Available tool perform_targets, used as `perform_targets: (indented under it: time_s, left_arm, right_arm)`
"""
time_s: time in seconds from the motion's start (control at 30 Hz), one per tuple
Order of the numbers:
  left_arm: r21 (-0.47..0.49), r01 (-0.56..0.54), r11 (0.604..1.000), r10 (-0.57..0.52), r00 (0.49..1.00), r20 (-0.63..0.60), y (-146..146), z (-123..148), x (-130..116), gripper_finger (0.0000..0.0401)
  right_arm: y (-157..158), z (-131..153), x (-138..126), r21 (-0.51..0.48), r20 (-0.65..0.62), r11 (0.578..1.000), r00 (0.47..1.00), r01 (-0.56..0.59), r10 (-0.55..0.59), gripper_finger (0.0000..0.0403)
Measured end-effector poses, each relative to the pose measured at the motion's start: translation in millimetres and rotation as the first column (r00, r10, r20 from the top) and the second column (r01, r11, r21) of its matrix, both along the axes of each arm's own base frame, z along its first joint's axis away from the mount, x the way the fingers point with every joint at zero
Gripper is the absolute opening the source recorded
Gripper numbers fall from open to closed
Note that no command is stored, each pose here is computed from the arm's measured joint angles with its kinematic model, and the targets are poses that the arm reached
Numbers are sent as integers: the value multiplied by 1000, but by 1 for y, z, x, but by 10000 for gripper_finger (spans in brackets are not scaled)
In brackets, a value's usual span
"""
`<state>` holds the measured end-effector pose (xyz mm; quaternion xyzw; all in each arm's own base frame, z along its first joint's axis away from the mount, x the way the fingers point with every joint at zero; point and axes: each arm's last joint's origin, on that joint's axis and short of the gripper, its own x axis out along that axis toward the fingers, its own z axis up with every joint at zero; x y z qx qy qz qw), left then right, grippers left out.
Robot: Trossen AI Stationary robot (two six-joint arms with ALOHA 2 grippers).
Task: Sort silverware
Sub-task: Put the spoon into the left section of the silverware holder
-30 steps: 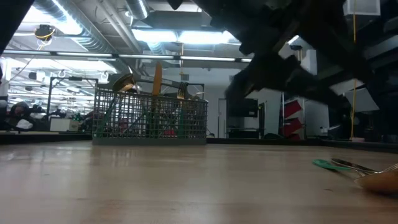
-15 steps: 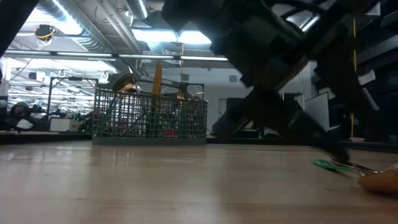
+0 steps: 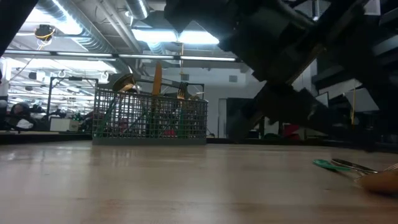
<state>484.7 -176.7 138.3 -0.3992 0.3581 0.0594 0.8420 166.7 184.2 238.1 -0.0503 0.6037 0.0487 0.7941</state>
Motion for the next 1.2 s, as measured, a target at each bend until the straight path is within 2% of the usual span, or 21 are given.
perform_targets:
  time_s: [0.3, 0.5, 0.67, 0.93, 1.2]
  left_arm:
    - [-9, -11, 1000, 11, 1000, -10, -1, -15, 3, 131]
    - [-12, -11, 1000, 11, 1000, -20, -1, -16, 2, 131]
    - [-37, 11, 999, -14, 996, -91, 0, -17, -2, 131]
    - [-70, 67, 995, -76, 988, -132, 0, -13, -6, 131]
    - [-34, 64, 997, -70, 973, -220, 4, 0, -17, 131]
  right_arm:
    - [0, 0, 0, 0, 1, 1000, 1000, 0, 0, 149]
    - [0, 0, 0, 0, 1, 1000, 1000, 0, 0, 149]
    - [0, 0, 0, 0, 2, 1000, 1000, 0, 0, 149]
    - [0, 0, 0, 2, 4, 1000, 1000, 0, 0, 149]
    - [2, 0, 1, 14, 14, 1000, 1000, 0, 0, 149]
